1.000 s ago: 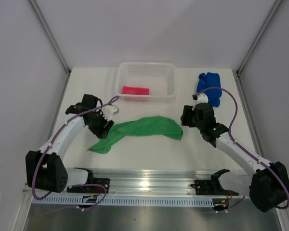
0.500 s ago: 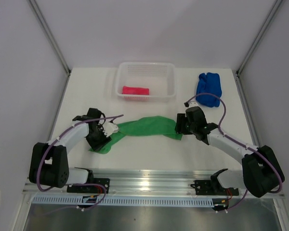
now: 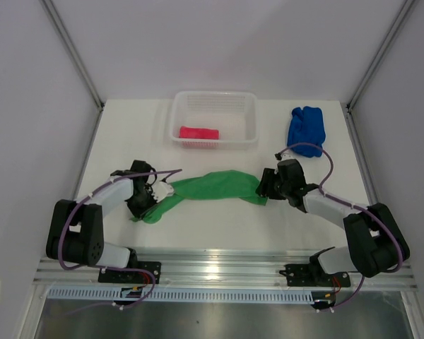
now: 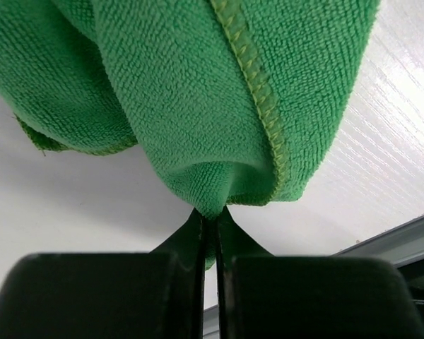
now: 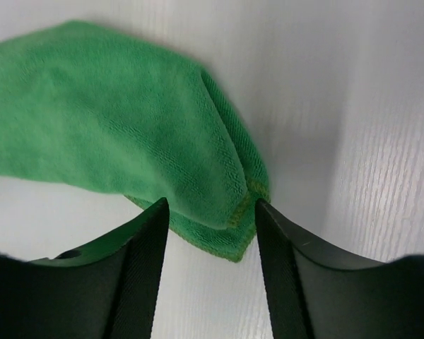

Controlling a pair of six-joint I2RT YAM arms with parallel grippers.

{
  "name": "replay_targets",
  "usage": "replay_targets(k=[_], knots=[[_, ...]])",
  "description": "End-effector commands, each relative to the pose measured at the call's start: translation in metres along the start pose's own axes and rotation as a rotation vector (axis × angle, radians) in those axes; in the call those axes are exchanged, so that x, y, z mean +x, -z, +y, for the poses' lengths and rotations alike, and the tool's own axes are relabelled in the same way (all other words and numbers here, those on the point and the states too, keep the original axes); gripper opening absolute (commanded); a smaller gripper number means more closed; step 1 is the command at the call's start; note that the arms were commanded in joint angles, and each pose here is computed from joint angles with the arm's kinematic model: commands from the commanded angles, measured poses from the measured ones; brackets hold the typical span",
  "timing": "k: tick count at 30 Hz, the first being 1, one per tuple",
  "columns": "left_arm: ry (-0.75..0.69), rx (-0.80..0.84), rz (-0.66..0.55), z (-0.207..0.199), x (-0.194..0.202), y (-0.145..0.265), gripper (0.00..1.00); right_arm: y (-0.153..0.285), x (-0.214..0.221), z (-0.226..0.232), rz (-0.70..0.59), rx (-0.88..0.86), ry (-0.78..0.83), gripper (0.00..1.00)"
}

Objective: Roll the towels
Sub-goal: Flatten the towel

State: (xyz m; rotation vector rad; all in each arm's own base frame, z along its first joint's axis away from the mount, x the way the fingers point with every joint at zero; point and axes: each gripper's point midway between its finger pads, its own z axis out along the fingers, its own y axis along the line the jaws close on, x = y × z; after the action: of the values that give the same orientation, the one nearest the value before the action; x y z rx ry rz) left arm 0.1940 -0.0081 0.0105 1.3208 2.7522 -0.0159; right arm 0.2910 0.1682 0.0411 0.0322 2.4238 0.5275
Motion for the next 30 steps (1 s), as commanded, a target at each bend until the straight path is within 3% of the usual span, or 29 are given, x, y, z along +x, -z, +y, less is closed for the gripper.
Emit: replay_targets(k=[1, 5, 10, 11, 13, 16, 22, 30], knots=[[0.008, -0.036, -0.059, 0.008, -0.011, 0.003, 0.01, -0.003, -0.025, 0.013, -0.082, -0.054, -0.023, 0.54], [0.03, -0.082, -0.112, 0.016, -0.022, 0.016, 0.01, -0.009, -0.019, 0.016, -0.041, -0.073, -0.036, 0.3], [0.079, -0.144, -0.174, 0.029, -0.035, 0.038, 0.01, -0.009, -0.017, 0.018, -0.025, -0.098, -0.077, 0.19], [0.089, -0.168, -0.184, 0.034, -0.037, 0.042, 0.01, -0.006, -0.021, 0.02, -0.037, -0.108, -0.075, 0.08], [0.113, -0.211, -0.207, 0.042, -0.04, 0.049, 0.01, 0.0, -0.027, 0.023, -0.045, -0.124, -0.078, 0.0], [0.149, -0.292, -0.222, 0.061, -0.043, 0.071, 0.01, 0.024, -0.059, 0.032, -0.116, -0.154, -0.063, 0.0], [0.177, -0.476, -0.378, 0.105, -0.073, 0.165, 0.01, 0.12, -0.156, 0.043, -0.382, -0.183, 0.009, 0.0], [0.097, -0.599, -0.547, 0.127, -0.106, 0.249, 0.01, 0.193, -0.212, 0.044, -0.523, -0.239, 0.077, 0.0]])
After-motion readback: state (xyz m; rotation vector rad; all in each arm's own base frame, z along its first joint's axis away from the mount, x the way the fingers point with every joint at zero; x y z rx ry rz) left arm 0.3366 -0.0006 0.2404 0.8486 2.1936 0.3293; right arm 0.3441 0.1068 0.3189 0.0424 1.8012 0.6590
